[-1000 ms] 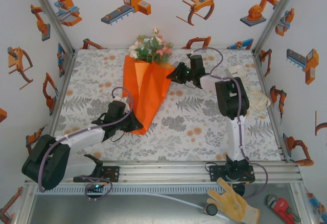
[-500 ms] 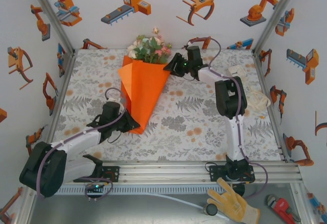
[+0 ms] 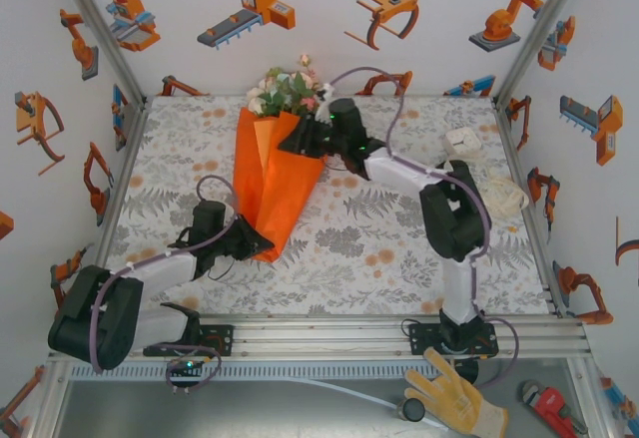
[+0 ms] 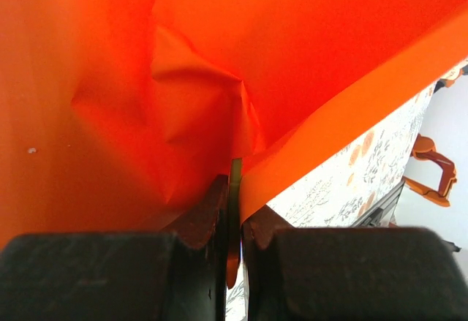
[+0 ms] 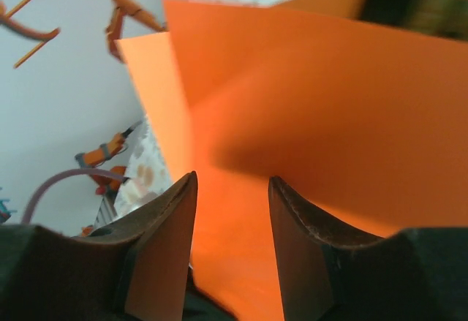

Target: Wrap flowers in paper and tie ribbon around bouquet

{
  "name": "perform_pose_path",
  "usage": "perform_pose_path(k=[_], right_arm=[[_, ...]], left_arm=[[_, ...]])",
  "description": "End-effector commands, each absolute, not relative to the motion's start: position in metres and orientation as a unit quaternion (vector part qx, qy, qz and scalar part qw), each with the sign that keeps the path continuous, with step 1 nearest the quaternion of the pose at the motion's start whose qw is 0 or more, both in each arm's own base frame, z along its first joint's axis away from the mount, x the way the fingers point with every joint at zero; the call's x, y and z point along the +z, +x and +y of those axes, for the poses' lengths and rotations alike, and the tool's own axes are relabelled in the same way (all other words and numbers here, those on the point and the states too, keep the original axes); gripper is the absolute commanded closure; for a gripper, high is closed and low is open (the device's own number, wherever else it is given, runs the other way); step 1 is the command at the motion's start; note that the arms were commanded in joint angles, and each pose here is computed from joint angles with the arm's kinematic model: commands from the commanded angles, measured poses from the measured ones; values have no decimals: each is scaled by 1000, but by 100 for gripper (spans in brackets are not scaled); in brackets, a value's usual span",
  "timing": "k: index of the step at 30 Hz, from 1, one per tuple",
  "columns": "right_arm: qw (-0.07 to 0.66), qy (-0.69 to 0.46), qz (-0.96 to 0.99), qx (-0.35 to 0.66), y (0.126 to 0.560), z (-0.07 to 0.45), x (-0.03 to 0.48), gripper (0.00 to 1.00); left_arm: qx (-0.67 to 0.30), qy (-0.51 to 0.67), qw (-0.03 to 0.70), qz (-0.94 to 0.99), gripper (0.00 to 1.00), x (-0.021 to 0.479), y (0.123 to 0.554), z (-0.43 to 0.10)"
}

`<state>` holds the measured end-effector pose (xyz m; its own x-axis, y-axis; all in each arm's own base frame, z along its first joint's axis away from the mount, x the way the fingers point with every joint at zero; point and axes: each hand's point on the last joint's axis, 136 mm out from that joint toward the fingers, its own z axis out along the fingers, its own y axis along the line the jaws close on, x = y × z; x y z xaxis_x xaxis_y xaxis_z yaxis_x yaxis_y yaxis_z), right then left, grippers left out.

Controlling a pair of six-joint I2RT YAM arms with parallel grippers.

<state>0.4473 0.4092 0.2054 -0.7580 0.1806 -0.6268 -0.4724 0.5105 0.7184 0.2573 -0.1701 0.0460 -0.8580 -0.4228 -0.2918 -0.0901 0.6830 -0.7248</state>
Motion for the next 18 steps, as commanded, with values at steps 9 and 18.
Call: perform_pose_path(k=[9, 18], right_arm=[[311, -123, 787, 518, 460, 464, 168, 62], [396, -50, 829, 391, 420, 366, 189, 39]], left_arm=[[-376, -158, 231, 883, 81, 51, 261, -161], [-372, -14, 283, 884, 83, 82, 260, -180]])
